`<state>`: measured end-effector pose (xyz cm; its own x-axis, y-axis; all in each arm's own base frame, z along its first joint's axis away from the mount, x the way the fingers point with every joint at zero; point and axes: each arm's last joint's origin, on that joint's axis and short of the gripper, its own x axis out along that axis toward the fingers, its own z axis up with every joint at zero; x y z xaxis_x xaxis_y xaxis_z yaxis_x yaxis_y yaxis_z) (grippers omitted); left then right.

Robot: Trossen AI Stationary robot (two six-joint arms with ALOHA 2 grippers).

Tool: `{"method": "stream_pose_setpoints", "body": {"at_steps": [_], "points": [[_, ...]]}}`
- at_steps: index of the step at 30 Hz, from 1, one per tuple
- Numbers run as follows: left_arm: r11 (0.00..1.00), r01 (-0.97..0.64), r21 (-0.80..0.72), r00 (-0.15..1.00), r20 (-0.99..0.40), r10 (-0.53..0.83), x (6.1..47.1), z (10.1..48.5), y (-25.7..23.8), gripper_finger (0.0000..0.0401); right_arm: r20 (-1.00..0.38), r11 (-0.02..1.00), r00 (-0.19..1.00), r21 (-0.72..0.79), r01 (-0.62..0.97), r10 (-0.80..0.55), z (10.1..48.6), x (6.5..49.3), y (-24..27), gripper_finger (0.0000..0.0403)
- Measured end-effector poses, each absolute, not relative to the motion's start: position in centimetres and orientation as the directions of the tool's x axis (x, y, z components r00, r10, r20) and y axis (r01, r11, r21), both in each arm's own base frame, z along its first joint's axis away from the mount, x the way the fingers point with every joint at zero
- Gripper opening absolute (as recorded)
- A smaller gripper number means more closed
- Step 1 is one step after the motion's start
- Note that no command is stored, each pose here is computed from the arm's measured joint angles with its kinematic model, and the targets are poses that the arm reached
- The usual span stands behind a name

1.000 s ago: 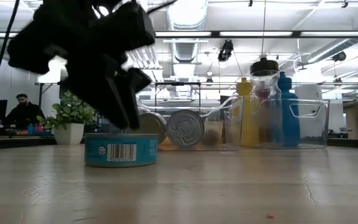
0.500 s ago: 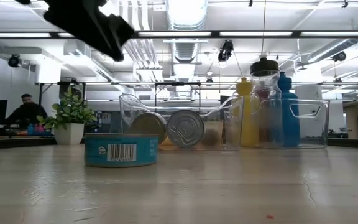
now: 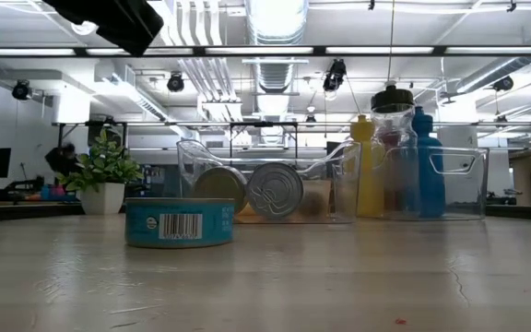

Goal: Pick & Place Food Item
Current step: Put the yellow and blue can into the left transparent bin

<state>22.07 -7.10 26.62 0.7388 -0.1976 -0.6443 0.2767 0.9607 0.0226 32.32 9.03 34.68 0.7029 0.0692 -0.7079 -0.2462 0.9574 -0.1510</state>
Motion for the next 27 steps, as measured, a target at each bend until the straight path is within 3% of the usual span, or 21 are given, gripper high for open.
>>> {"method": "stream_pose_setpoints", "body": {"at_steps": [22,27], "points": [[0.965,0.258,0.041,0.780,-0.599,-0.182,20.7,27.5,-6.4,0.0118,-0.616,0.953,0.761,-0.052,-0.298,0.204,27.2,33.4,9.7,0.0327],[0.966,0.256,0.039,0.780,-0.599,-0.183,20.7,27.6,-6.4,0.0118,-0.587,0.954,0.782,-0.053,-0.296,0.210,25.8,33.3,9.7,0.0313]]}}
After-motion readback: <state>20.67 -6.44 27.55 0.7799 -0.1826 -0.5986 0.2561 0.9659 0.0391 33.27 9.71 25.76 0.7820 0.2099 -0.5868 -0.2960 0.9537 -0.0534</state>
